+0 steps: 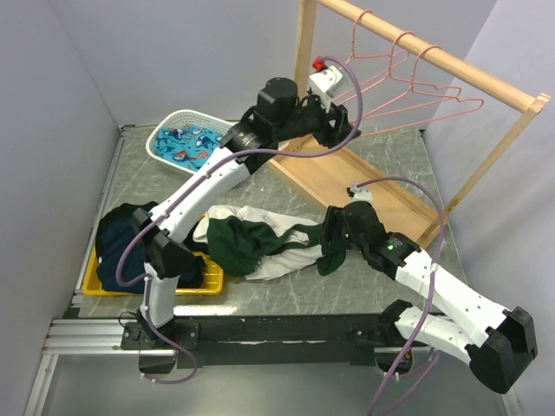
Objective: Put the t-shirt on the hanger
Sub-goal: Pick up the hanger from the clothesline.
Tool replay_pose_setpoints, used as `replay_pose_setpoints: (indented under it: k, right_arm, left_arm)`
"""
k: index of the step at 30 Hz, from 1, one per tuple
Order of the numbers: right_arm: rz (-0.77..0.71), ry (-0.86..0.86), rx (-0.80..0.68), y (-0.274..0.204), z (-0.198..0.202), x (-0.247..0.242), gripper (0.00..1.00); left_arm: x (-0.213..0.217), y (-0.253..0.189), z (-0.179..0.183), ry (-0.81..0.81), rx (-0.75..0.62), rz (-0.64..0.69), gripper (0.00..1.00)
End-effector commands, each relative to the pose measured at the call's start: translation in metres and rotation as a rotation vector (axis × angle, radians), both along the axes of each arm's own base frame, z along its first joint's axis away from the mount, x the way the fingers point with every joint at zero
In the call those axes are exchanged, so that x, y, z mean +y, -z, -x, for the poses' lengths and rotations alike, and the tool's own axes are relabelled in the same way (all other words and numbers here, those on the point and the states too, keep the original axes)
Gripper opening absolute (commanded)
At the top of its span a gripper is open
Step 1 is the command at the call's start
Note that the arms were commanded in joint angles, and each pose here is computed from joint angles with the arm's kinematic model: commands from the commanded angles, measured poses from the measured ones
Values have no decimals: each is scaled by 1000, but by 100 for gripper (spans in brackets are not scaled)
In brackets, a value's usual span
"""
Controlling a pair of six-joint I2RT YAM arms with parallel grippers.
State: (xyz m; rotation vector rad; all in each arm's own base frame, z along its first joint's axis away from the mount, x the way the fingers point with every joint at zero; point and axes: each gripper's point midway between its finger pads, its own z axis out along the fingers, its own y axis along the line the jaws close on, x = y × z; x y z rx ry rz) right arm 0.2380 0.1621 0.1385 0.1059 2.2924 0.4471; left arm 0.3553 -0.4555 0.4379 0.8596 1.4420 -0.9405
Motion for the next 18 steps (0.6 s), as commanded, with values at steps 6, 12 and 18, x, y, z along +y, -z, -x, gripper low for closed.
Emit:
replay_pose_setpoints:
  k: [6, 12, 18]
  right_arm:
    - [-7, -48, -28, -1, -4, 7, 67]
    - [-8, -63, -30, -1, -3, 8, 67]
    - [-10, -71, -26, 1, -1, 9, 68]
  left_arm:
    - [-19, -35, 1, 39, -122, 83, 70]
    - [-31, -23, -7, 51, -113, 83, 68]
    - [-40, -15, -10, 67, -101, 89, 64]
